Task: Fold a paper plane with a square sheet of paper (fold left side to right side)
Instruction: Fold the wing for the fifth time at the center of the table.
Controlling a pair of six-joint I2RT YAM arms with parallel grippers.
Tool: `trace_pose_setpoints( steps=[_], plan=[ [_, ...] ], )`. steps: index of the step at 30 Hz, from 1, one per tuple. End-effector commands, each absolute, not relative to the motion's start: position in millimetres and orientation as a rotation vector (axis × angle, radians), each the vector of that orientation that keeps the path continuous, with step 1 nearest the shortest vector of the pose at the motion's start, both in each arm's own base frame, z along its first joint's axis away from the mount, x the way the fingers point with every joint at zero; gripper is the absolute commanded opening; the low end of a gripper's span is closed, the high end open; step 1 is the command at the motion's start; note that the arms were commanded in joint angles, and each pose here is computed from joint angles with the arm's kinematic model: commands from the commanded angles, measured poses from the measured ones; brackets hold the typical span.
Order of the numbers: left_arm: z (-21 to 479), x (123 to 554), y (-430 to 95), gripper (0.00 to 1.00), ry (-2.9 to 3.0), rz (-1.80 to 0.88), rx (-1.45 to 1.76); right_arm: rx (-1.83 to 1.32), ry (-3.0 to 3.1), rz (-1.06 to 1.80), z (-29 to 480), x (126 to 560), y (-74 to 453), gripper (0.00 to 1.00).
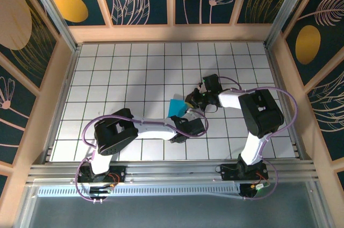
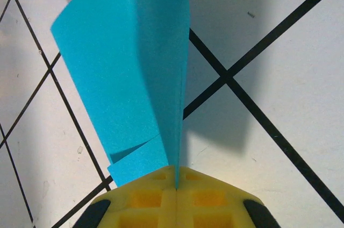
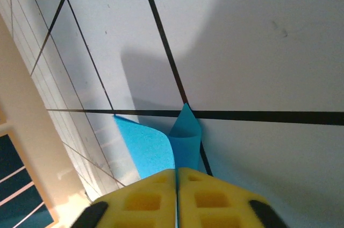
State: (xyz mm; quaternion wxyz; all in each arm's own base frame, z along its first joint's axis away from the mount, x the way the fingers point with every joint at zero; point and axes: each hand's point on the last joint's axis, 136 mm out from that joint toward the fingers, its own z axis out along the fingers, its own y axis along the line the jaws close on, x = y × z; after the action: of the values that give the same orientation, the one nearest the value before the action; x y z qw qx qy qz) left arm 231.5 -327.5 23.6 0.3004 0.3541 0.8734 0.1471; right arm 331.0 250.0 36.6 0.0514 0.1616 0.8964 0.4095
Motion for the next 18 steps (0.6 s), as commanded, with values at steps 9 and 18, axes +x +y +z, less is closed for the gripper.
trace_pose_setpoints(
  steps=[9, 18],
  plan=[
    [57, 235, -343, 0.0, 2.355, 0.12, 0.838, 0.552, 2.501, 0.974, 94, 357, 164, 0.44],
    [65, 257, -352, 0.0, 2.456, -0.284, 0.768, 0.61, 2.373, 0.882, 108, 333, 109, 0.52]
  ],
)
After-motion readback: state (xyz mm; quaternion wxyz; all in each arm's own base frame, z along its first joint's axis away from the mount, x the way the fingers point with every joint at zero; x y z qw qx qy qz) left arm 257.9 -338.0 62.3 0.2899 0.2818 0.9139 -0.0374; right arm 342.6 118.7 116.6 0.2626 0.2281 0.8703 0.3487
